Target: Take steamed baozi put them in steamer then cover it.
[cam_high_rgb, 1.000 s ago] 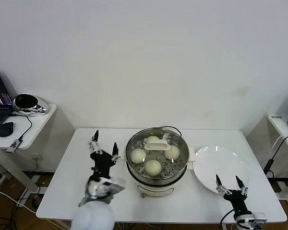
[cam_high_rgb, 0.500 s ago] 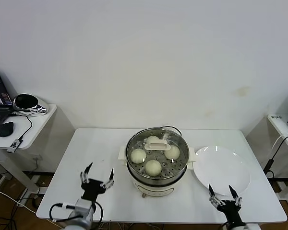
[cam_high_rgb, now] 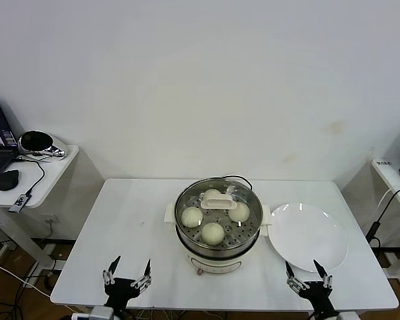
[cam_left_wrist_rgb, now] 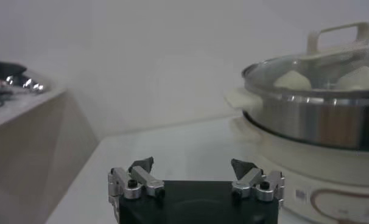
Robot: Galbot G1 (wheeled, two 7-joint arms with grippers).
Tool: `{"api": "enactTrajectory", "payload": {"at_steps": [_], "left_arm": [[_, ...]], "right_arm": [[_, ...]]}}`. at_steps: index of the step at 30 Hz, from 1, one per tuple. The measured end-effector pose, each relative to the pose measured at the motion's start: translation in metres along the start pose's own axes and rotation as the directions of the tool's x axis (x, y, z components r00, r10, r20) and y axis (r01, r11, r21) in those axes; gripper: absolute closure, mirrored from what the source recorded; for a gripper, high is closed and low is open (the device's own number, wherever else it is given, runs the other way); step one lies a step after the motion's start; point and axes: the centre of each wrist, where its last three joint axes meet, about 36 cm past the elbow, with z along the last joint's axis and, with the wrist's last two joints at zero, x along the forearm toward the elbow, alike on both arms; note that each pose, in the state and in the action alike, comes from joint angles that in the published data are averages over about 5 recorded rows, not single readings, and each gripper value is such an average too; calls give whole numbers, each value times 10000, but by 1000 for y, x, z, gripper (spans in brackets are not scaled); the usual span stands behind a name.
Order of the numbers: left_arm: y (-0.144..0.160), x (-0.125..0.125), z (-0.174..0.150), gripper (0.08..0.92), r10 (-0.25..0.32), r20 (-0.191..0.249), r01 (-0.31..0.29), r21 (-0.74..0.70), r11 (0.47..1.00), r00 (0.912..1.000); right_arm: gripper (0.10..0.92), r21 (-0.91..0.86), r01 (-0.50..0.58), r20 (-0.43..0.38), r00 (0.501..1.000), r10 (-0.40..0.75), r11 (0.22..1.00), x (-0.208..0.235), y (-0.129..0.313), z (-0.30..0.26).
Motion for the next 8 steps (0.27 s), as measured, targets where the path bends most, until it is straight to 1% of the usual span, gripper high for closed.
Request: {"api": "enactTrajectory", "payload": {"at_steps": [4,8], "left_arm": [[-5,10,6,177,27,-232,-26,63,10000,9997],[-6,15,9,177,77,-336,-76,27,10000,9994]], "right_arm": [[200,98,32,-160,9999,-30,9999,-1,-1,-1],[200,105,-5,-249,9997,8,9999,-1,0,-1]]}}
